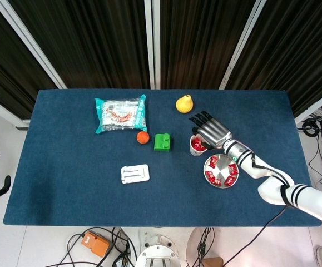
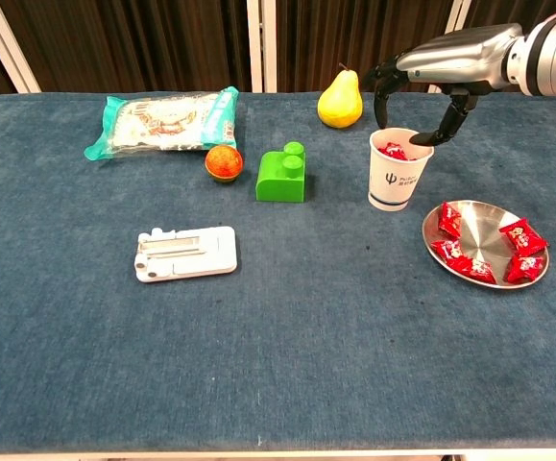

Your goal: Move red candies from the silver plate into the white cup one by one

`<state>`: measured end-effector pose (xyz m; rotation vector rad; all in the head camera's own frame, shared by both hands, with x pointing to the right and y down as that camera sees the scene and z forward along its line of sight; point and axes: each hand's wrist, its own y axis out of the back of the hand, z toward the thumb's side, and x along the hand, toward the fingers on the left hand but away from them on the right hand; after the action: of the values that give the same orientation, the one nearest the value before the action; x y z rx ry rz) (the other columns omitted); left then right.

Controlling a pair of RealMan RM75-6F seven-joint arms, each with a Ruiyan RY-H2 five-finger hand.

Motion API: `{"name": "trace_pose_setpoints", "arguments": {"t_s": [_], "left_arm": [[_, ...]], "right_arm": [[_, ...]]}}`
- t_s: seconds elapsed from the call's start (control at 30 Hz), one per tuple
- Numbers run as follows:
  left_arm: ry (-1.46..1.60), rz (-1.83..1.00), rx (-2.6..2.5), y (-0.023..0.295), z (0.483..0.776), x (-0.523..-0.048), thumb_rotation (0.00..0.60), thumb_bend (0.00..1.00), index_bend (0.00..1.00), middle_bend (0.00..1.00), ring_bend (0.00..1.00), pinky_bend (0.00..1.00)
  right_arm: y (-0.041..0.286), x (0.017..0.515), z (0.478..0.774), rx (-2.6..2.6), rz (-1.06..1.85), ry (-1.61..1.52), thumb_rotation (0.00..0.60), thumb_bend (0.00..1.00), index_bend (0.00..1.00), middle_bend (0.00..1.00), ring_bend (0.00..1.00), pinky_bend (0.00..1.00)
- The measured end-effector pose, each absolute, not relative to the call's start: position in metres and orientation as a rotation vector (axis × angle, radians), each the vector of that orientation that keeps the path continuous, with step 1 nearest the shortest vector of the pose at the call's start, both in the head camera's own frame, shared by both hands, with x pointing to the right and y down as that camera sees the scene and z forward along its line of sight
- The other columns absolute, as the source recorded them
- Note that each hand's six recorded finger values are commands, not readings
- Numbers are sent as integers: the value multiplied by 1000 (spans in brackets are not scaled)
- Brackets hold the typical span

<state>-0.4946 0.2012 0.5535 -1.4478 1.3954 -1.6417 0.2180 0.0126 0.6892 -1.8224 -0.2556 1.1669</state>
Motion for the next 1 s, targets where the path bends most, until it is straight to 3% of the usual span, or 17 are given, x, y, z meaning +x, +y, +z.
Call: {"name": "trace_pose_setpoints", "arguments": {"t_s": [0.3, 0.53, 0.7, 1.0], "left_arm": [[1400, -1640, -1446, 201, 553, -495, 600, 347, 167, 0, 0, 0], [1392, -1639, -1449, 202, 553, -493, 600, 347, 167, 0, 0, 0], [1388, -1639, -1449, 202, 554, -492, 600, 347, 167, 0, 0, 0], [1394, -1644, -1446, 201, 554, -494, 600, 346, 167, 0, 0, 0]], "right_arm": [[8, 245, 662, -1787, 1163, -348, 600, 406, 379, 109, 33, 0], [42, 301, 641, -1761, 1253, -401, 600, 318, 346, 109, 32, 0], [75, 332, 652, -1787, 1359, -384, 600, 307, 311, 109, 33, 0], [92, 319, 683, -1827, 1323, -306, 600, 307, 376, 110, 34, 0]]}}
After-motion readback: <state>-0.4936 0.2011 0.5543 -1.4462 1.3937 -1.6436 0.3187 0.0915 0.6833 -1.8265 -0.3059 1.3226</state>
